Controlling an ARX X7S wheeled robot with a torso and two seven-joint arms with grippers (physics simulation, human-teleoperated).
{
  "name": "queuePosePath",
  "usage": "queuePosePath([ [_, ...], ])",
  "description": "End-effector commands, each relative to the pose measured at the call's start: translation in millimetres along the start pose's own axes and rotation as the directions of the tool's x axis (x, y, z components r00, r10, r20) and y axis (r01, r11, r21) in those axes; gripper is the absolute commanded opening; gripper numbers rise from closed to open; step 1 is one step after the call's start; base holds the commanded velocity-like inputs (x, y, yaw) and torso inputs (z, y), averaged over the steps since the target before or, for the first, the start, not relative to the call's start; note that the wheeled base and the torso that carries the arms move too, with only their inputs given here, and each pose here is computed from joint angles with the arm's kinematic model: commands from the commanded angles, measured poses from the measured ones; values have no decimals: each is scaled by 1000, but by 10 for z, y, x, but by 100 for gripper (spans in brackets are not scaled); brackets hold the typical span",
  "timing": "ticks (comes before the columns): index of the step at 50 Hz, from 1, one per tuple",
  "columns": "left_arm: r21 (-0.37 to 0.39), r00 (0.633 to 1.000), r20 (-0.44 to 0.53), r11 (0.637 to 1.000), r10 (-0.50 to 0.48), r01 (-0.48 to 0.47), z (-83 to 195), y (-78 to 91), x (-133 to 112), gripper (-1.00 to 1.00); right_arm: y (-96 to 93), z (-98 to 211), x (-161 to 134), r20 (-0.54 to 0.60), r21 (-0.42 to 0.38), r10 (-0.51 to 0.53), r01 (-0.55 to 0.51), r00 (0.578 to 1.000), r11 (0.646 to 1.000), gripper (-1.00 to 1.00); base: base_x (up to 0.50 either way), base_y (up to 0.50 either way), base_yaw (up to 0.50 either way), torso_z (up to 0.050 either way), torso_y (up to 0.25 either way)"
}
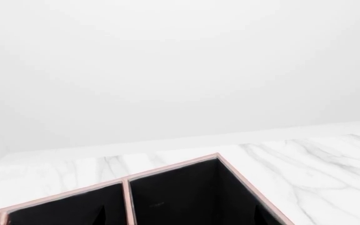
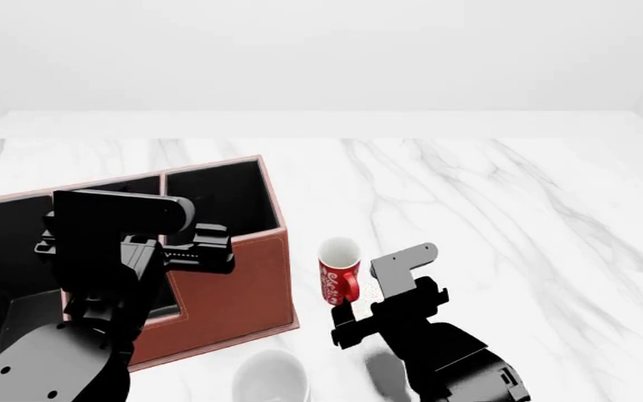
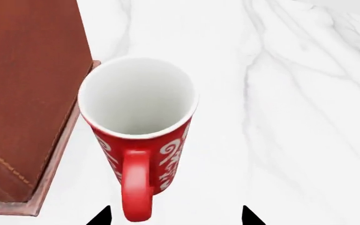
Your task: Pick up the red mug and place it to the right of the caddy.
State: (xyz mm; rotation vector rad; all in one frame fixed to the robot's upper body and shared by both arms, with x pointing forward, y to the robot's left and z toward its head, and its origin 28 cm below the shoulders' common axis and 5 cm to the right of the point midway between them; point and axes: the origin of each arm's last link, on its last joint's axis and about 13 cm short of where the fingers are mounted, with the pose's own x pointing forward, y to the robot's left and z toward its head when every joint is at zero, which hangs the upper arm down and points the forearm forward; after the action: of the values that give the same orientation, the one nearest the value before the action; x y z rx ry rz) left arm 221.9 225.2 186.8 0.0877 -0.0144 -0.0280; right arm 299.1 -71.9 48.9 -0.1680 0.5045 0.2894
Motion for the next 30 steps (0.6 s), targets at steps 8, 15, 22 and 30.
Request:
queuePosePath([
  [8,3,1000,-2,1000,-1,1,2,-11,16,100,-334,351,-1204,193,83,182,-201,964,976,100,0,0,0,0,0],
  [15,5,1000,0,1000,-1,1,20,-7,9,100,-456,484,-1446,364,134,88,-145,927,980,100,0,0,0,0,0],
  [22,3,1000,1,1000,-3,3,8,-15,12,100,-419,501,-1567,553,201,-45,-80,832,976,100,0,0,0,0,0],
  [30,7,1000,1,1000,-2,2,-4,-9,3,100,-347,346,-1701,640,230,-30,-154,767,961,100,0,0,0,0,0],
])
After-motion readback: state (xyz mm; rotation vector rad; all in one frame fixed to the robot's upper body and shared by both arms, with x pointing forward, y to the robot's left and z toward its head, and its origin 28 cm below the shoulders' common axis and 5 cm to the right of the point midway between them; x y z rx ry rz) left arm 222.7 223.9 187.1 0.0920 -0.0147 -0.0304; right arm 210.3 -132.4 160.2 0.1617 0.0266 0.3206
